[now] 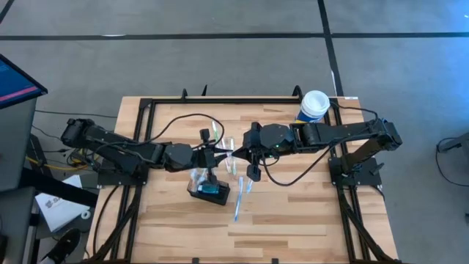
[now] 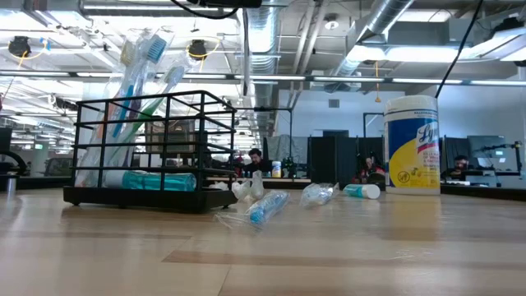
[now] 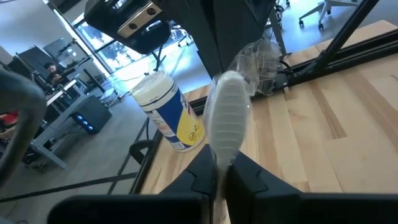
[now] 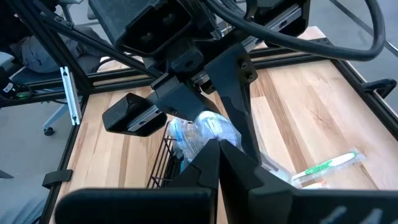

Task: Pick & Place toothbrushing station
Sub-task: Put the purple toothbrush into the wire organizer

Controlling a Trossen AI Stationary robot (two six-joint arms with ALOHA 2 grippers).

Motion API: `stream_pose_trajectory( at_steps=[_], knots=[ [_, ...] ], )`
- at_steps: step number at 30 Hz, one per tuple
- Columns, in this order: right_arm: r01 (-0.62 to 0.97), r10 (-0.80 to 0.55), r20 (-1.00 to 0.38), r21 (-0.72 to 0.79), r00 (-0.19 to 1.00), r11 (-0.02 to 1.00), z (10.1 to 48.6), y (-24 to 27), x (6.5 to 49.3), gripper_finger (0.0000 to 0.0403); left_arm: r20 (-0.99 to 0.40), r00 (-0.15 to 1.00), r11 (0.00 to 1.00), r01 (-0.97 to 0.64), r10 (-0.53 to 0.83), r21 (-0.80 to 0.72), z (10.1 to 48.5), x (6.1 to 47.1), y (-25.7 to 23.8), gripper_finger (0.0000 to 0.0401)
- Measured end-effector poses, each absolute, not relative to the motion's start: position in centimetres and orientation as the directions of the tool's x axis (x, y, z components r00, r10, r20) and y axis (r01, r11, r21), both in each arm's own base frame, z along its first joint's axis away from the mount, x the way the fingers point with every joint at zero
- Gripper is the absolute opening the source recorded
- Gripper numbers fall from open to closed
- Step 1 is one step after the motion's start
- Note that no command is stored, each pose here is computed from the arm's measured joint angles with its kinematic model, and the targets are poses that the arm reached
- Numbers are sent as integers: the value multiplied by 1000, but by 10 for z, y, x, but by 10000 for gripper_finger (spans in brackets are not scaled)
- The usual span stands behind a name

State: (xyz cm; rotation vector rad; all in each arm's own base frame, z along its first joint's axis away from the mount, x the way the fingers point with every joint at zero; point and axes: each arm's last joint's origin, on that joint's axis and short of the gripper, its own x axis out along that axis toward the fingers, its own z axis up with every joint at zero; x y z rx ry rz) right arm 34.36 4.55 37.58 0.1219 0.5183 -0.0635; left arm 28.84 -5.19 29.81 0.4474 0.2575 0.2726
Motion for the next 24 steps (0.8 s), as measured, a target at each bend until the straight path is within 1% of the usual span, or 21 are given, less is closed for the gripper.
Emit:
stream_pose_trajectory(
  at_steps=[13,18,24],
  knots=[
    [90,-31,-517,90,856,992,374,45,343,0,-206,925,866,-196,319,460,300,282,-52,5],
    [91,-32,-531,85,847,992,372,45,342,0,-191,933,884,-201,304,423,316,264,-53,5],
    [91,-32,-531,86,847,992,372,45,342,0,-235,929,913,-190,286,360,324,240,-52,5]
  ],
)
